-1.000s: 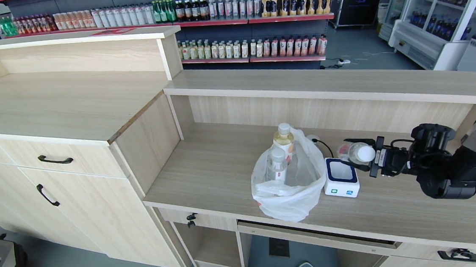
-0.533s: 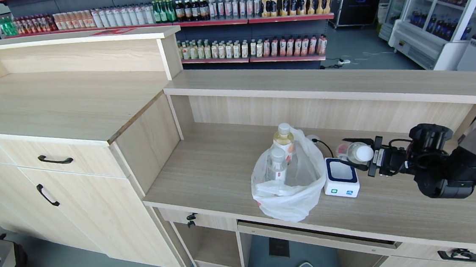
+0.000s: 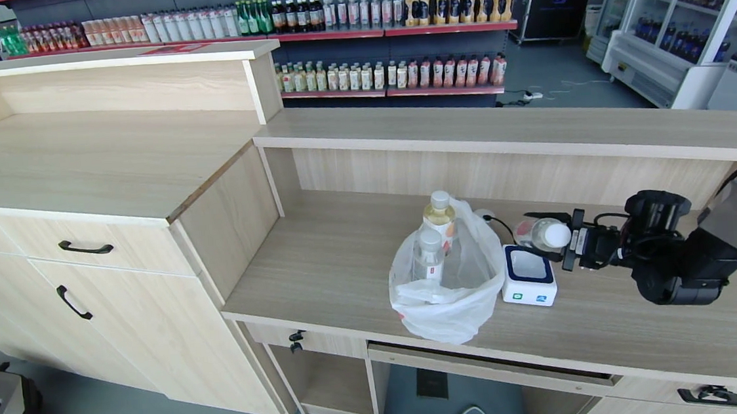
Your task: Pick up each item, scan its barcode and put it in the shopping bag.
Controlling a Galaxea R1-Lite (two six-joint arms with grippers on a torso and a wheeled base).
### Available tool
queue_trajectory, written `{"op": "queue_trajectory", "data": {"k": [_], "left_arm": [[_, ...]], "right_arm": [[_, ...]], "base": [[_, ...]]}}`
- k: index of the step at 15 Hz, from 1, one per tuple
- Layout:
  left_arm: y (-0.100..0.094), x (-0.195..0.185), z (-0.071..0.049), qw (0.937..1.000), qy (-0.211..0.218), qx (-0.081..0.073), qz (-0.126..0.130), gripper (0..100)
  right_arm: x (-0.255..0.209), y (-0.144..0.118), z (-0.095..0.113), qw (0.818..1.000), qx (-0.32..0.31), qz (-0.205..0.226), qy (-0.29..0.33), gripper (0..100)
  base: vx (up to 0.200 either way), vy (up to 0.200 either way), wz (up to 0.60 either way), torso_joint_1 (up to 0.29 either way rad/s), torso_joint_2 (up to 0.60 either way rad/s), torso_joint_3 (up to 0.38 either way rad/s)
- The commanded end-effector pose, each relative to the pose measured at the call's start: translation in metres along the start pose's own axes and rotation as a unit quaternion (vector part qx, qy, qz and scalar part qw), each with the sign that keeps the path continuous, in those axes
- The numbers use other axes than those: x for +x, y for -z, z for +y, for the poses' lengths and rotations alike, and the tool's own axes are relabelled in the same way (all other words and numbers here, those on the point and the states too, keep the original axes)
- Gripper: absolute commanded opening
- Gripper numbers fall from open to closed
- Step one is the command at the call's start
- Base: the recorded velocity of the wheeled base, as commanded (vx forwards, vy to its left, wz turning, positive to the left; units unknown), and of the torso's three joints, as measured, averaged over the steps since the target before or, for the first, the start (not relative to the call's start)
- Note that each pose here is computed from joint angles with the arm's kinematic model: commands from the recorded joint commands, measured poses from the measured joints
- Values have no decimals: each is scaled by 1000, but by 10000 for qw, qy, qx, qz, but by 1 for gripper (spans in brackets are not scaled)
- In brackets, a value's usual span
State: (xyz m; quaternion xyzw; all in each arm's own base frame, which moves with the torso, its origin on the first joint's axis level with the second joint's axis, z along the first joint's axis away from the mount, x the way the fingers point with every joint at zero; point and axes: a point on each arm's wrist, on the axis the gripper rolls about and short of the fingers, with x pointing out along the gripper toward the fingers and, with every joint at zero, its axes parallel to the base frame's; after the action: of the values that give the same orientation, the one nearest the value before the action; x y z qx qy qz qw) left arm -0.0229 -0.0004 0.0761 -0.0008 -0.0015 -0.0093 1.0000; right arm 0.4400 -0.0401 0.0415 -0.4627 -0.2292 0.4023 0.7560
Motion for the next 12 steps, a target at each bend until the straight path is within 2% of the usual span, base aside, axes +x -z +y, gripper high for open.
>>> {"op": "queue_trajectory", "data": {"k": [1, 12], "left_arm": [[0, 0, 0, 10000, -1, 1, 0, 100], [0, 0, 0, 10000, -1, 1, 0, 100]], "right_arm": [[5, 2, 5, 10000, 44, -56, -6, 0], [12, 6, 16, 9999, 119, -110, -1, 0]], "base": [[0, 0, 0, 0, 0, 0], [0, 0, 0, 0, 0, 0]]}}
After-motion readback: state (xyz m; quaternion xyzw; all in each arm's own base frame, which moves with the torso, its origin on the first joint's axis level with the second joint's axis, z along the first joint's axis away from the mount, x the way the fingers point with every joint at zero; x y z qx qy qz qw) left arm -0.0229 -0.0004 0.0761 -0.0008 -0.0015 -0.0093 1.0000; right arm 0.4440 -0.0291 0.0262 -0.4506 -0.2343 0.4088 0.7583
